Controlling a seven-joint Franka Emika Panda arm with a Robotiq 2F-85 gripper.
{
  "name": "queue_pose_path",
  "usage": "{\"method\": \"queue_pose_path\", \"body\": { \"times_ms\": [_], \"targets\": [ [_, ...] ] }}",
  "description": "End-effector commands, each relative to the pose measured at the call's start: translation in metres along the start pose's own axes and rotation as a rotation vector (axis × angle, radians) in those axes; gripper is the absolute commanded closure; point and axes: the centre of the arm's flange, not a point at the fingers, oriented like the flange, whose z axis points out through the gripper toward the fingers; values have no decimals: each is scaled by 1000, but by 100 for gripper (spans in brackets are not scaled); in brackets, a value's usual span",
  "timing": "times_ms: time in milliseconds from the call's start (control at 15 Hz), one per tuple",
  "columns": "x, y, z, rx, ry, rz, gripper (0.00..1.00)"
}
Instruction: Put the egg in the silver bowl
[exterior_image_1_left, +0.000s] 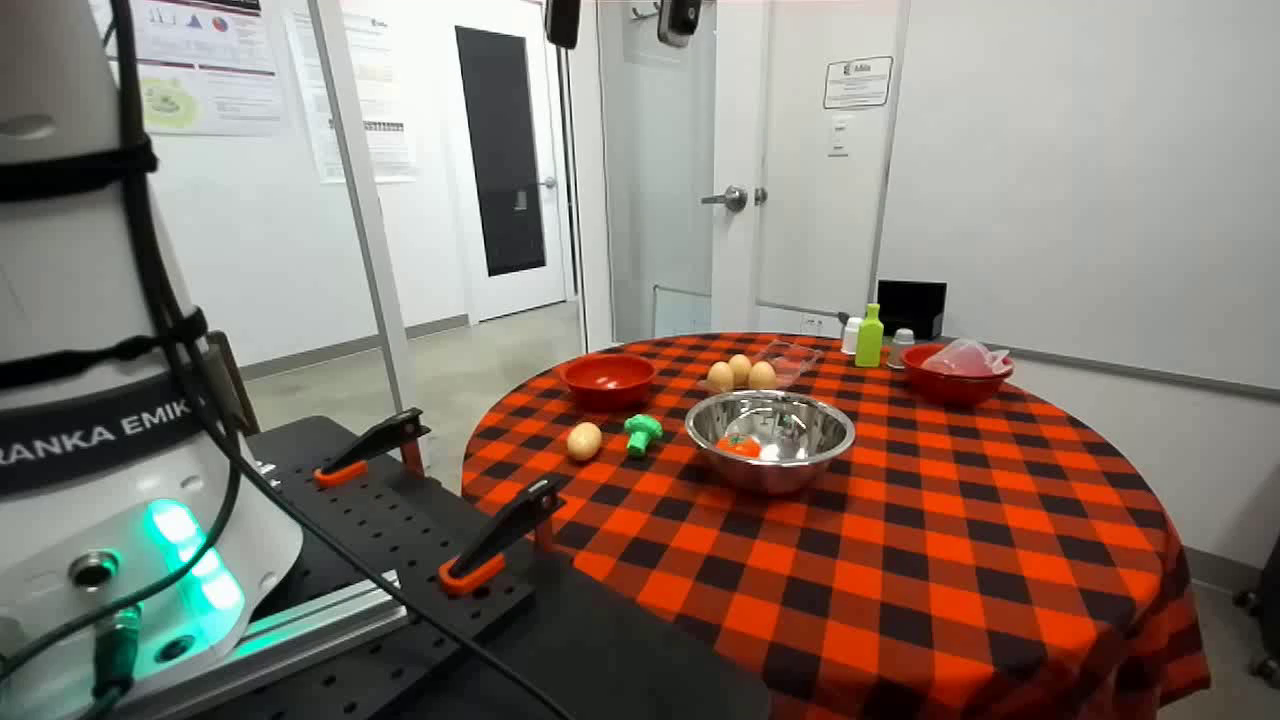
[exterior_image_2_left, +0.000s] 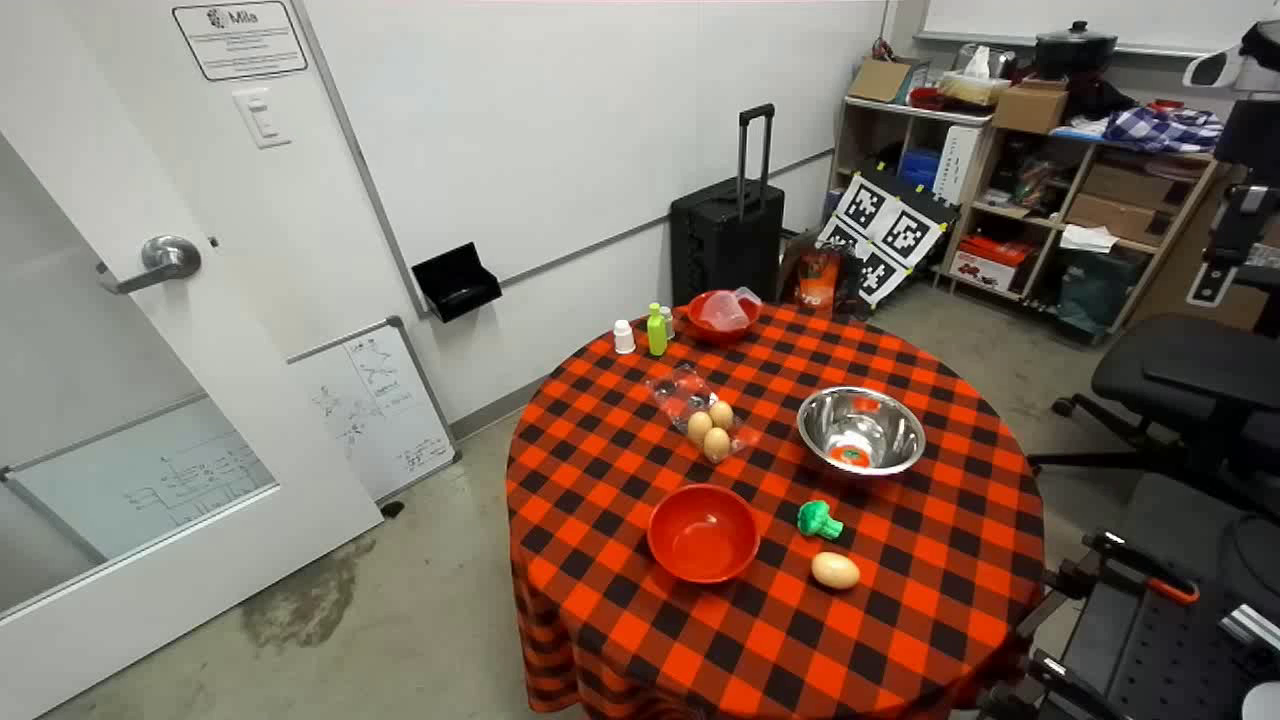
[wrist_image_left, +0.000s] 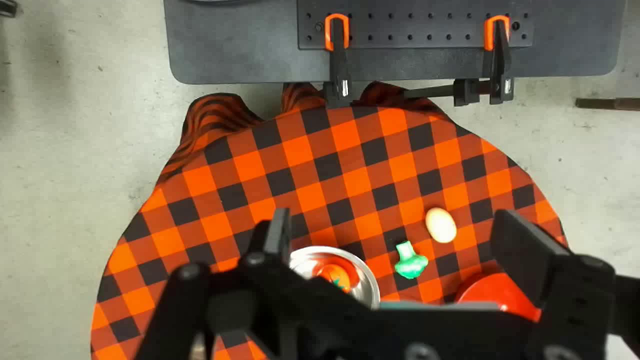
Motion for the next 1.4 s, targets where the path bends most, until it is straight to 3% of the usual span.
{"method": "queue_pose_path", "body": {
  "times_ms": [0, 600, 867, 1333],
  "targets": [
    [0, 0, 0, 0, 0, 0, 0],
    [7, 0, 1, 1, -12, -23, 0],
    [44, -16, 17, -15, -104, -206, 0],
    [114, -74, 76, -55, -301, -476, 0]
  ]
}}
